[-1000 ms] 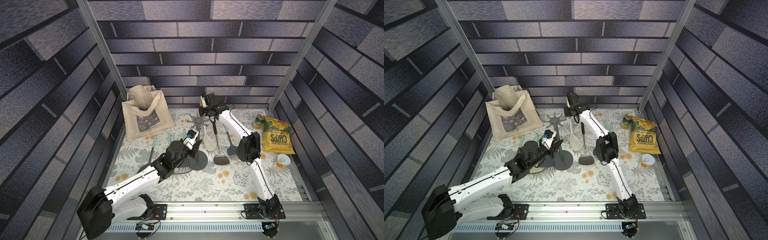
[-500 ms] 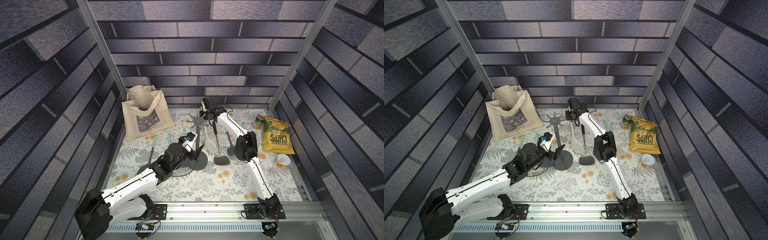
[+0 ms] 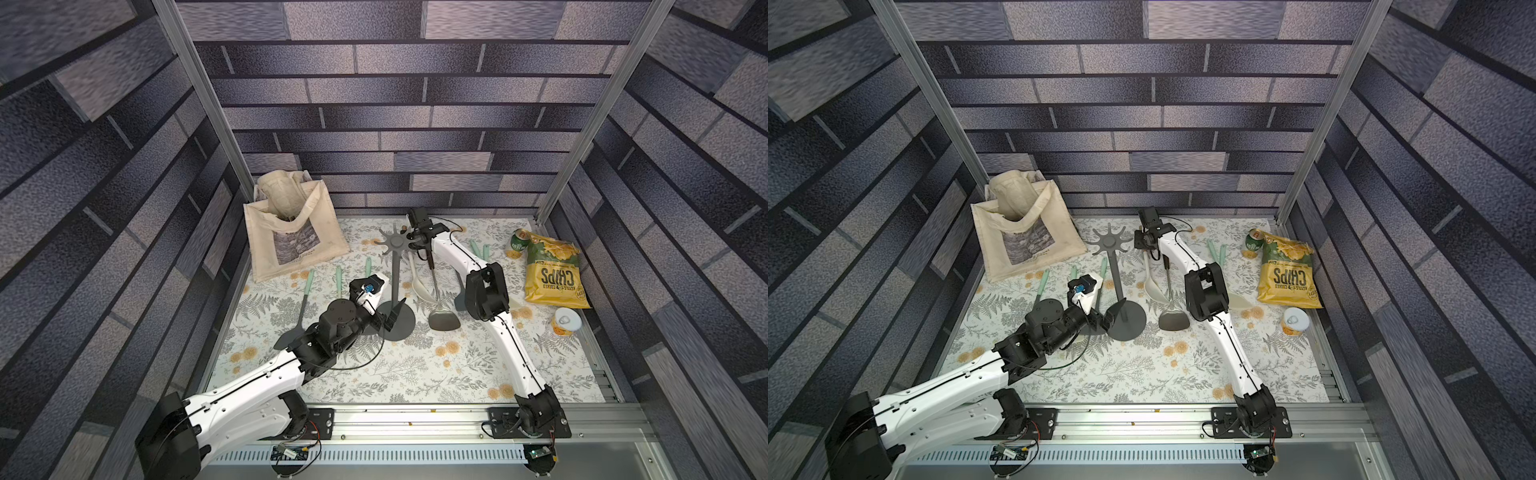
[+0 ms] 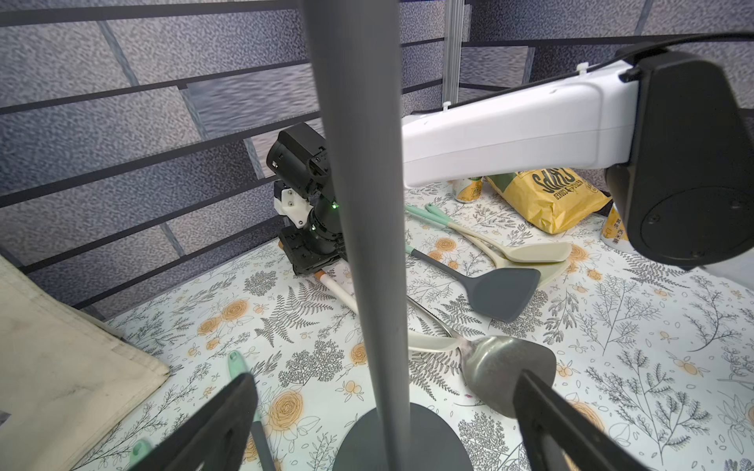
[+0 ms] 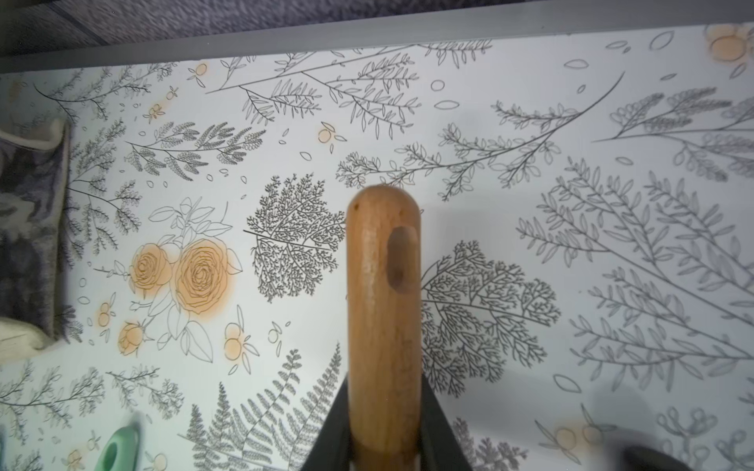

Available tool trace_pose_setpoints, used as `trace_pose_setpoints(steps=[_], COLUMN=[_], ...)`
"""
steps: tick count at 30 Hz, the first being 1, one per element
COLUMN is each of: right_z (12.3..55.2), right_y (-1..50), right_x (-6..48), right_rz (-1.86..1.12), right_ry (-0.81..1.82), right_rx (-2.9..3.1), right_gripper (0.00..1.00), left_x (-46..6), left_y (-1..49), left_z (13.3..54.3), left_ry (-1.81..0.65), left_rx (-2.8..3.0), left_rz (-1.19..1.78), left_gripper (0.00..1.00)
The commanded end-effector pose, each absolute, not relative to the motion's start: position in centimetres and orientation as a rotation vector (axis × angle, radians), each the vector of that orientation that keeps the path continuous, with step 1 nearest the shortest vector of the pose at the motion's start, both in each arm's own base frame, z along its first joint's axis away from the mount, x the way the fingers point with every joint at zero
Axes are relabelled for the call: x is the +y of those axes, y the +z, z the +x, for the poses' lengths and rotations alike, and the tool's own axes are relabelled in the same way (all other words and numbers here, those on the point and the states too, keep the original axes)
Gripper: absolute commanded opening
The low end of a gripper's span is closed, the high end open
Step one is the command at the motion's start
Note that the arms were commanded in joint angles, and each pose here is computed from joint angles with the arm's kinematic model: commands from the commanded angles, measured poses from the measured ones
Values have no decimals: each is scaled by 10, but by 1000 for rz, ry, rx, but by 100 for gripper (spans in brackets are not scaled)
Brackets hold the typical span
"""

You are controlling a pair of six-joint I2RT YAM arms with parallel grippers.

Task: Take the spatula off the kitchen utensil rack
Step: Place the spatula at the center of the board.

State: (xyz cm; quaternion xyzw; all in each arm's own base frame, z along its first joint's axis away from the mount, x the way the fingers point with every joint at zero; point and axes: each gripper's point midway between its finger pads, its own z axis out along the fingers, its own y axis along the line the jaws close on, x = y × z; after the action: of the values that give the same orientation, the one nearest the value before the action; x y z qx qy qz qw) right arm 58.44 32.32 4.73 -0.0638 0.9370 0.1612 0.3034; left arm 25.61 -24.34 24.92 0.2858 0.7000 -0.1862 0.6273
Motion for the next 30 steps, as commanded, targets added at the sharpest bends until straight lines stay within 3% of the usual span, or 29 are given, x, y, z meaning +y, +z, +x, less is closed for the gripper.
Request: trace_pose_setpoints(steps=[1, 9, 15, 23, 30], right_z=[589, 589, 589, 587, 576], right_y=[49, 56, 65, 88, 160], right_x=[327, 331, 327, 326, 317], right_rz=[-137, -127, -135, -144, -202], right_ry=[474, 511, 501, 548, 555], right_rx=[2466, 2453, 2446, 2424, 2279], right_gripper=[0, 2, 15, 42, 48], left_x=[-231, -197, -173, -146, -119], left_y=[240, 249, 255, 258, 260], left_z=[255, 259, 264, 274, 278], left_ry=[-362, -269, -227, -163, -116], left_rx=[1625, 1610, 1604, 1637, 1648], left_rz=[646, 501, 405, 325, 253], left_gripper=[100, 100, 100, 100, 100])
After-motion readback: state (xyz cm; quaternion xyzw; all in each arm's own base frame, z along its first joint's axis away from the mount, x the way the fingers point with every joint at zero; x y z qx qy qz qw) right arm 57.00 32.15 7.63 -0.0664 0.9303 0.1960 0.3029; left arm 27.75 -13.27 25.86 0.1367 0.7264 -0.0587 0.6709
